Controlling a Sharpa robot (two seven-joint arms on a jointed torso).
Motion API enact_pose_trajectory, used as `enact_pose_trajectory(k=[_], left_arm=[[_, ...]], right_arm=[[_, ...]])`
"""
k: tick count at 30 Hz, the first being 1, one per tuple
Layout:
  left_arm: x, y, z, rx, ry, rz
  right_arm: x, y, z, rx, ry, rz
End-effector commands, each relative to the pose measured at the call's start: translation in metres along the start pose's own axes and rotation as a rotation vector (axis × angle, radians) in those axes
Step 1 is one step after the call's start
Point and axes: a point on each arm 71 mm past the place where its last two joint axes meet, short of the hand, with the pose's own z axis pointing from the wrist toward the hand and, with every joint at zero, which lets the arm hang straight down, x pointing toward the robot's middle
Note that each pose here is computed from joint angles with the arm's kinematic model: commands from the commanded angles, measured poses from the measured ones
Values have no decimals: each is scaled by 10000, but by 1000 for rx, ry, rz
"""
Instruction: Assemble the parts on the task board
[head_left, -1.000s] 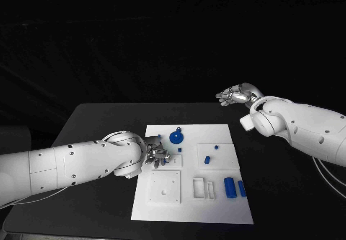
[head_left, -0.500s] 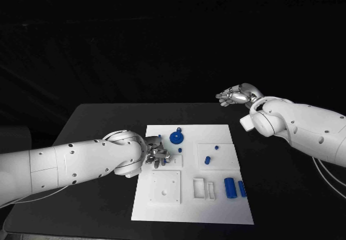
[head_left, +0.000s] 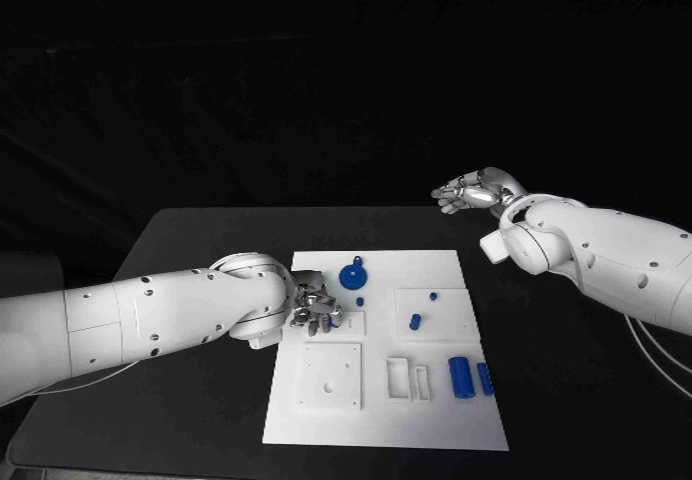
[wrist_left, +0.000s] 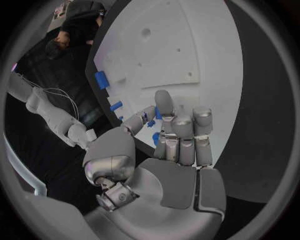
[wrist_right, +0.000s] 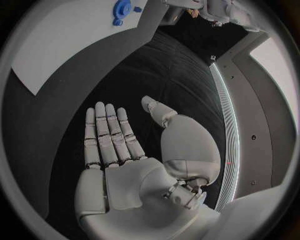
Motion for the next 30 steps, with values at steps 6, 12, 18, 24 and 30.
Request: enact_pose_trajectory(k=[6,12,18,24,30], left_arm=[[69,-2,10,-6,52,-9],[63,-25,12,2,49,-13],[49,-27,17,-1,46,-13],[41,-22,23,-6,54,-5],[43,-29,26,-8,76,10]], right_arm=[[13,10,2,-5,13,0],[12,9,3,-5,12,0],[17,12,4,-5,14,1],[12,8,3,-5,14,0],[-3,-1,-1,-2,11,0]])
